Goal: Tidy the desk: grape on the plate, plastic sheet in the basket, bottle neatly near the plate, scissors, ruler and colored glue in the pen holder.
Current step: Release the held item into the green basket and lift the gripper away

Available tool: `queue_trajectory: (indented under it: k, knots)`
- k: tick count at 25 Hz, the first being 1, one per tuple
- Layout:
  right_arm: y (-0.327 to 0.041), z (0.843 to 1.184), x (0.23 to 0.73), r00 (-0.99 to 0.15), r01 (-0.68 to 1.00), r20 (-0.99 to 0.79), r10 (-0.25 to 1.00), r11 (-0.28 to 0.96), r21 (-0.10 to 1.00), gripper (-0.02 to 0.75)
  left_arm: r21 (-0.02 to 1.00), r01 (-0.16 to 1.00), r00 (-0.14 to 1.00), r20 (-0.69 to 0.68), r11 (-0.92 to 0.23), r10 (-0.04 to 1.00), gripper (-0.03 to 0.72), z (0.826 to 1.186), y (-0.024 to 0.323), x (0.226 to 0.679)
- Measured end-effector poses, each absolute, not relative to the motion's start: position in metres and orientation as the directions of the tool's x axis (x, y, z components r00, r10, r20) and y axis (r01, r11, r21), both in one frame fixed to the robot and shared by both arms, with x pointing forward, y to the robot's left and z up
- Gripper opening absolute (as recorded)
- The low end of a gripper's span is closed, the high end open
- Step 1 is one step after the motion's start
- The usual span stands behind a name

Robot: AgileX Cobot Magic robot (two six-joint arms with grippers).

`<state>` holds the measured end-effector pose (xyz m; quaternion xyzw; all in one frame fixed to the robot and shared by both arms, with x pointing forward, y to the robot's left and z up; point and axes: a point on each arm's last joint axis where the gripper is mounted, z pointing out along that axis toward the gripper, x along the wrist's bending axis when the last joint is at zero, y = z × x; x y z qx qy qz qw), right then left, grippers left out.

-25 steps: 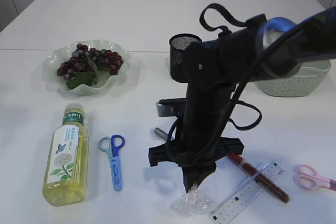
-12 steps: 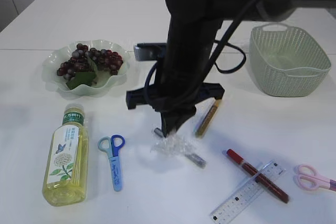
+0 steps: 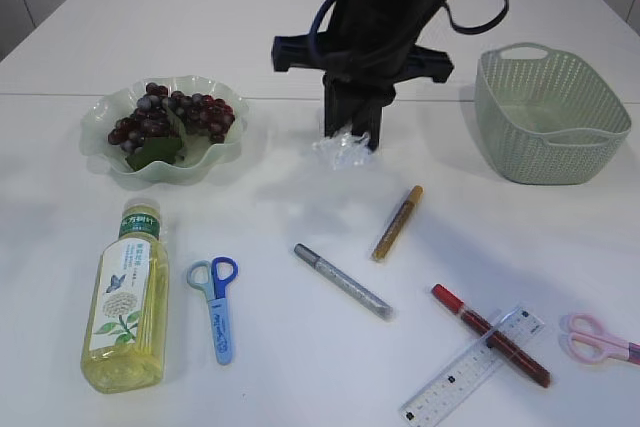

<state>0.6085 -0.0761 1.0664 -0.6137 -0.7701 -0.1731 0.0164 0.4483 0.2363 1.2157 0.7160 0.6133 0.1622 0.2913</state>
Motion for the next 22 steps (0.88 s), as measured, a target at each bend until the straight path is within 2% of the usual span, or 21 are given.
queue_trajectory:
  k: [11, 16, 22]
  knots:
    - [-0.194, 1.106, 0.665, -0.033, 0.914, 0.159, 0.987, -0.035, 0.403, 0.018, 0.616, 0.784, 0.194, -0.124, -0.078, 0.973, 0.379, 1.216, 0.236, 0.448]
    - [-0.241, 1.107, 0.673, 0.057, 0.902, 0.075, 0.996, -0.084, 0.423, 0.018, 0.617, 0.783, 0.194, -0.121, -0.079, 0.974, 0.379, 1.216, 0.237, 0.448]
    - [-0.269, 1.095, 0.683, 0.110, 0.907, 0.026, 0.994, -0.112, 0.407, 0.018, 0.617, 0.783, 0.194, -0.121, -0.079, 0.974, 0.379, 1.216, 0.237, 0.448]
